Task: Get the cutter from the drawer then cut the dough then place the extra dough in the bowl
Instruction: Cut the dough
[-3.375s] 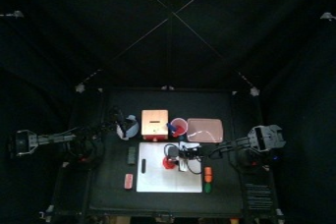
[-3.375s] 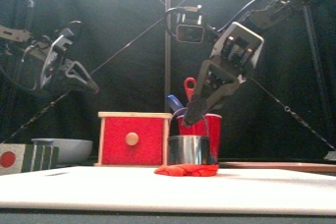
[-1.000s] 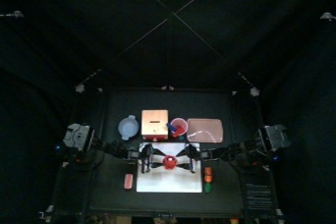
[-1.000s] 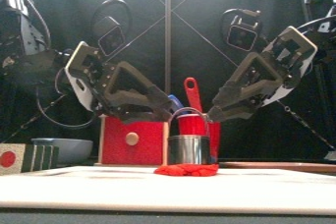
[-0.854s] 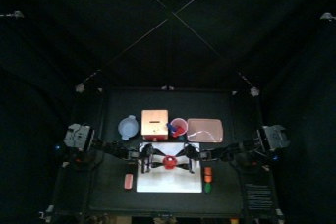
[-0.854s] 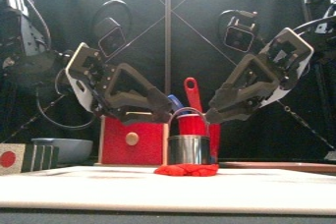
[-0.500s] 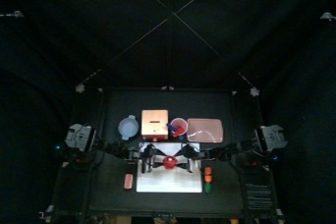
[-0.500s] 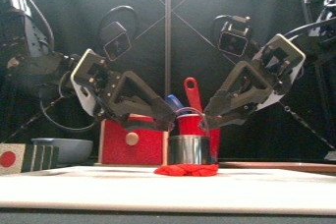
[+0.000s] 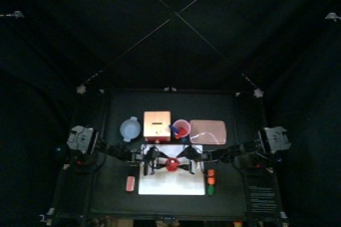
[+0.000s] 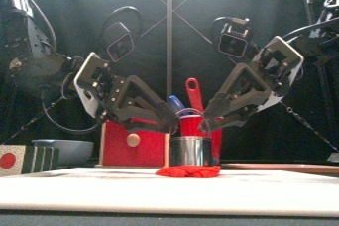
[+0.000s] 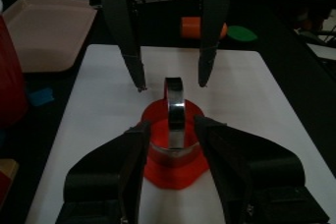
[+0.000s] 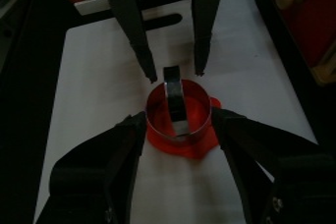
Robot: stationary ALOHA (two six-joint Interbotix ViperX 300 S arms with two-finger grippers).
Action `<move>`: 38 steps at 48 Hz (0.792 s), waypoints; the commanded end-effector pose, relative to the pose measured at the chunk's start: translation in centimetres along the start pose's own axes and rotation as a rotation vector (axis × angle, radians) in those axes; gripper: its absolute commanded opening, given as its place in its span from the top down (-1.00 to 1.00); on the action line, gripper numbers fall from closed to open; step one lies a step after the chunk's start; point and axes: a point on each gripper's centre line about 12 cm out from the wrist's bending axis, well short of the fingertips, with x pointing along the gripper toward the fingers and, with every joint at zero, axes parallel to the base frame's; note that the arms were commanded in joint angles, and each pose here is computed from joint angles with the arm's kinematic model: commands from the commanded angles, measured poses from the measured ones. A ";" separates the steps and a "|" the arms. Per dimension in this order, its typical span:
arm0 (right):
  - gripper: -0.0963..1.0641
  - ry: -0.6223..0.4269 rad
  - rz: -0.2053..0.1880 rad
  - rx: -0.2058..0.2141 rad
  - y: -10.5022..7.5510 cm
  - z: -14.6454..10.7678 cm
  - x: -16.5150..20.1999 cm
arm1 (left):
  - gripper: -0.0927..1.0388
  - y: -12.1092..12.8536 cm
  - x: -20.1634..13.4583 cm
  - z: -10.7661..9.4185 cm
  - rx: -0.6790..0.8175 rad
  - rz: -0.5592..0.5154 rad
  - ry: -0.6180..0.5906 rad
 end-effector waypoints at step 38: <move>-0.43 0.007 0.006 -0.011 0.3 1.0 0.7 | -0.38 -0.2 0.6 0.9 0.004 -0.004 -0.027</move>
